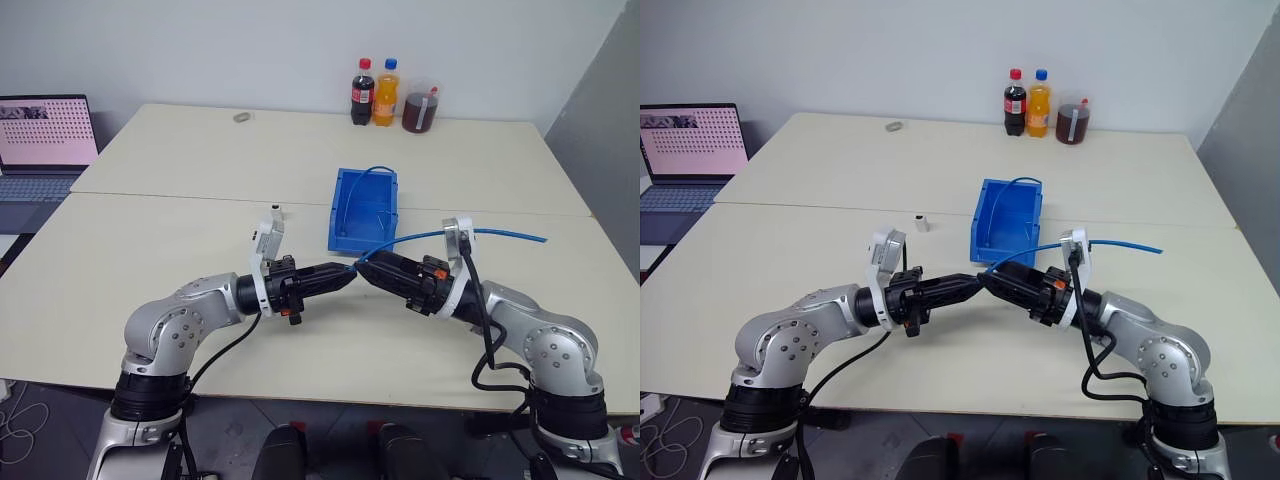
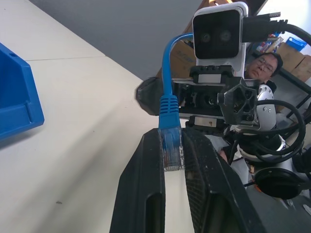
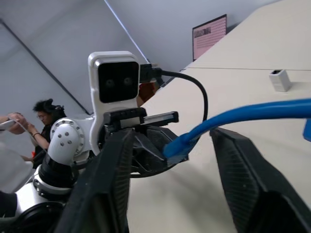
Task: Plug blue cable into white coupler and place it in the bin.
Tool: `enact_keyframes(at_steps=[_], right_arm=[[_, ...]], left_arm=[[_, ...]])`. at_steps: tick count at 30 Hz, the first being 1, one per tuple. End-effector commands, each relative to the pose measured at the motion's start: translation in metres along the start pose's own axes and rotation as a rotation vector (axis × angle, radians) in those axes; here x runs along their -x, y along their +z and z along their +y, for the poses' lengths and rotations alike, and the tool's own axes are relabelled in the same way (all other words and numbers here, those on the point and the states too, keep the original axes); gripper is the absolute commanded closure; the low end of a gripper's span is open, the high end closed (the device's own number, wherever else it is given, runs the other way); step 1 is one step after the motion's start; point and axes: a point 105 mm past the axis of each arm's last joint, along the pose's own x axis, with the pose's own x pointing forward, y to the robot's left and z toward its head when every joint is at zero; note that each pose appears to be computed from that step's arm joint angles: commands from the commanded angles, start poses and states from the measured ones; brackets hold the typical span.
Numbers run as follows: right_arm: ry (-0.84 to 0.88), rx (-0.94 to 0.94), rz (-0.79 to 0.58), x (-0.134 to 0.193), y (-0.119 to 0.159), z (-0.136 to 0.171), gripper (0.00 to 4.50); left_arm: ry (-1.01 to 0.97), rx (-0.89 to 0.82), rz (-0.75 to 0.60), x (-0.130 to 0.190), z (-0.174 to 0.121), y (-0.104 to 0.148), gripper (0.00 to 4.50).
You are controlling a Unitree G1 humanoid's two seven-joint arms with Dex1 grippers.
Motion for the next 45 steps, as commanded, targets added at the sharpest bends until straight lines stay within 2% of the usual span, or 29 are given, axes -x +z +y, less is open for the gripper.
enact_keyframes(at_steps=[1, 7, 11, 17, 19, 27, 31, 32, 36, 38, 41, 45], right_arm=[[0.065, 0.026, 0.016, -0.004, 0.004, 0.011, 2.95], [0.078, 0.031, 0.043, -0.007, 0.001, 0.011, 4.44], [0.086, 0.030, 0.052, -0.007, 0.000, 0.012, 4.48], [0.081, 0.032, 0.062, -0.006, -0.001, 0.010, 4.49], [0.080, 0.033, 0.063, -0.006, -0.001, 0.009, 4.49], [0.065, 0.043, 0.058, -0.004, -0.001, 0.004, 4.50], [0.053, 0.049, 0.058, -0.004, -0.002, 0.002, 4.50], [0.047, 0.053, 0.057, -0.004, -0.002, 0.001, 4.50], [0.019, 0.071, 0.054, -0.003, -0.003, -0.005, 4.50], [0.012, 0.078, 0.051, -0.004, -0.002, -0.007, 4.50], [0.008, 0.086, 0.047, -0.006, -0.001, -0.010, 4.50], [-0.003, 0.105, 0.040, -0.009, 0.003, -0.014, 4.50]], left_arm=[[-0.020, -0.048, -0.026, 0.001, -0.007, 0.009, 4.23], [-0.022, -0.048, -0.030, 0.001, -0.007, 0.009, 4.23], [-0.004, -0.059, -0.032, 0.001, -0.003, 0.008, 4.23], [0.030, -0.154, 0.087, 0.005, 0.004, -0.012, 4.23], [0.033, -0.173, 0.114, 0.007, 0.005, -0.018, 3.53], [0.109, -0.200, 0.219, 0.039, 0.012, -0.039, 1.85], [0.276, -0.248, 0.249, 0.067, 0.032, -0.042, 0.98], [0.340, -0.291, 0.263, 0.075, 0.040, -0.042, 0.91], [0.650, -0.522, 0.250, 0.101, 0.079, -0.024, 0.00], [0.790, -0.574, 0.159, 0.101, 0.095, -0.003, 0.00], [0.957, -0.544, 0.071, 0.095, 0.119, 0.015, 0.00], [1.094, -0.462, 0.061, 0.080, 0.147, 0.020, 0.00]])
